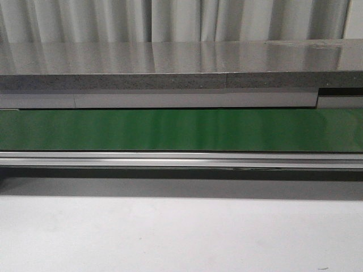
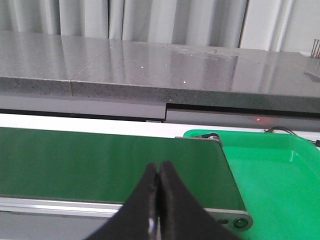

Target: Move button from right to left

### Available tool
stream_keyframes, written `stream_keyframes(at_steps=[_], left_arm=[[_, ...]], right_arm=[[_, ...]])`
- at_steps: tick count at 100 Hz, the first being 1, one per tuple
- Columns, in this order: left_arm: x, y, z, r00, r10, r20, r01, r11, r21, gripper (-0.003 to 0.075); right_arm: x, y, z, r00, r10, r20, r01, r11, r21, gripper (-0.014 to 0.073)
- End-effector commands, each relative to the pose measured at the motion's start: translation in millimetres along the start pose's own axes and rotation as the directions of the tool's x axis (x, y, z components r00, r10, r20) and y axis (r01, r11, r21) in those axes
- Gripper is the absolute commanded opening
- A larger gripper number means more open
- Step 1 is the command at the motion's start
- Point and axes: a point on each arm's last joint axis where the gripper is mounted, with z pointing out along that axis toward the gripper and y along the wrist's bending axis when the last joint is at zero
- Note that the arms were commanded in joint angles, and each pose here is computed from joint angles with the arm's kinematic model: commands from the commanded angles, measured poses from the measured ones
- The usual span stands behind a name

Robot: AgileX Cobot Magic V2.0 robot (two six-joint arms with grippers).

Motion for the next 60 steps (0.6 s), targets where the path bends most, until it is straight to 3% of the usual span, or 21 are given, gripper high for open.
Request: stream_keyframes(at_steps=[1,60], left_arm=[[6.9,0.4,-0.8,0.998,-0.019,0.058,0.019,1.000,-0.004,-0.0020],[6.9,0.4,-0.8,0.998,-0.019,0.058,0.019,1.000,-0.004,-0.0020]], right_arm=[[-4.0,1.0,-4.7,0.993,0.010,0.121,-0.009,1.000,-0.011,-0.0066],[5.3,0.6,-8.4,0.995,0.023,0.100,-0.022,1.000,-0.008,-0.0066]])
